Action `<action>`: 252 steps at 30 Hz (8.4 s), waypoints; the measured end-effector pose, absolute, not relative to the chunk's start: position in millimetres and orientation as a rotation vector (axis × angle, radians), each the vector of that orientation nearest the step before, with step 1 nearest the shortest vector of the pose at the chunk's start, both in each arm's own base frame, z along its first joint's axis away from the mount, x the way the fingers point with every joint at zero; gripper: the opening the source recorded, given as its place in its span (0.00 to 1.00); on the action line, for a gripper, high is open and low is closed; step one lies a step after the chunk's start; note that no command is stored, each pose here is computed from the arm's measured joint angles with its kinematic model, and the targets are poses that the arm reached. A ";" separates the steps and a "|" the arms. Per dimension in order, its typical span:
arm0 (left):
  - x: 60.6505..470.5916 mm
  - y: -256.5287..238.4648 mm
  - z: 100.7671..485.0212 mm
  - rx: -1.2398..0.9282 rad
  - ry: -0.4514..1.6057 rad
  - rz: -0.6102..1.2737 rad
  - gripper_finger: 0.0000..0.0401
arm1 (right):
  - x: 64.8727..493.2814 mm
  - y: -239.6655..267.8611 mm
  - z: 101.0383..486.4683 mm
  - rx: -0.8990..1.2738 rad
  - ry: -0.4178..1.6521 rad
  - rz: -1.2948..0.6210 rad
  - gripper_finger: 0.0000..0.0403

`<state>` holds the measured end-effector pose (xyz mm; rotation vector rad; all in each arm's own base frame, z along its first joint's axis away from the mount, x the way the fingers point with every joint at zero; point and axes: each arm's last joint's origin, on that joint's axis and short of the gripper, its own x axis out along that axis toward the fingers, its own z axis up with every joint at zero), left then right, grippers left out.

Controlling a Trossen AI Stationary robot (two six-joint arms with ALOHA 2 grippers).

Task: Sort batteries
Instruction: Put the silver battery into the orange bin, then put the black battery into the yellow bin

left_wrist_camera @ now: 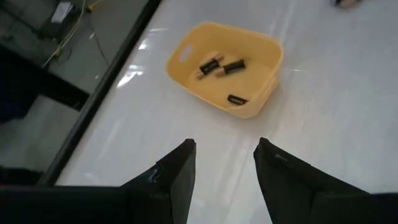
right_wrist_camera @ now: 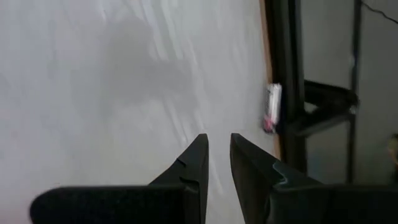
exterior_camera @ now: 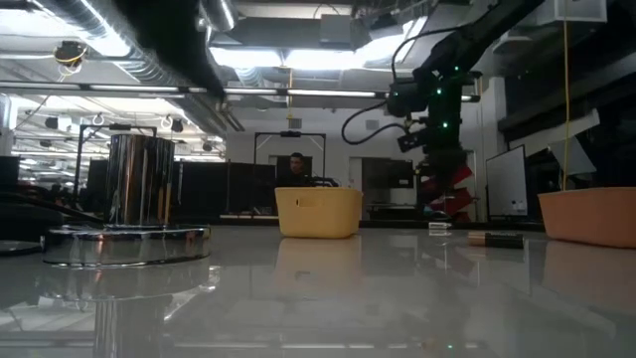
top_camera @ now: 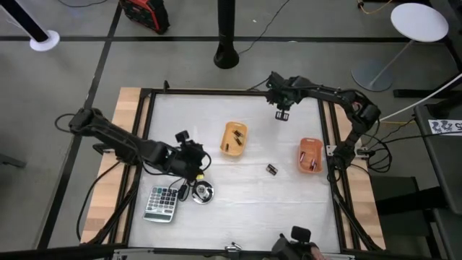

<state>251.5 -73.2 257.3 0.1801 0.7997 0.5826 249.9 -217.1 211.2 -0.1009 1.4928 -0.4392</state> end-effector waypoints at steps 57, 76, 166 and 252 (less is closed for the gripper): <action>267.2 -65.3 194.9 0.085 0.521 0.480 0.39 | 201.4 -308.3 150.5 0.302 1.335 -0.612 0.16; 267.1 -65.3 194.8 0.086 0.522 0.480 0.39 | 200.2 -302.9 141.9 0.367 1.365 -0.530 0.16; 287.0 -50.4 222.5 -0.174 0.210 0.459 0.39 | 162.3 -61.5 207.1 0.366 1.719 -0.100 0.05; 506.1 -34.9 120.1 0.258 0.681 -0.144 0.28 | 206.2 5.6 234.7 0.138 1.046 0.203 0.34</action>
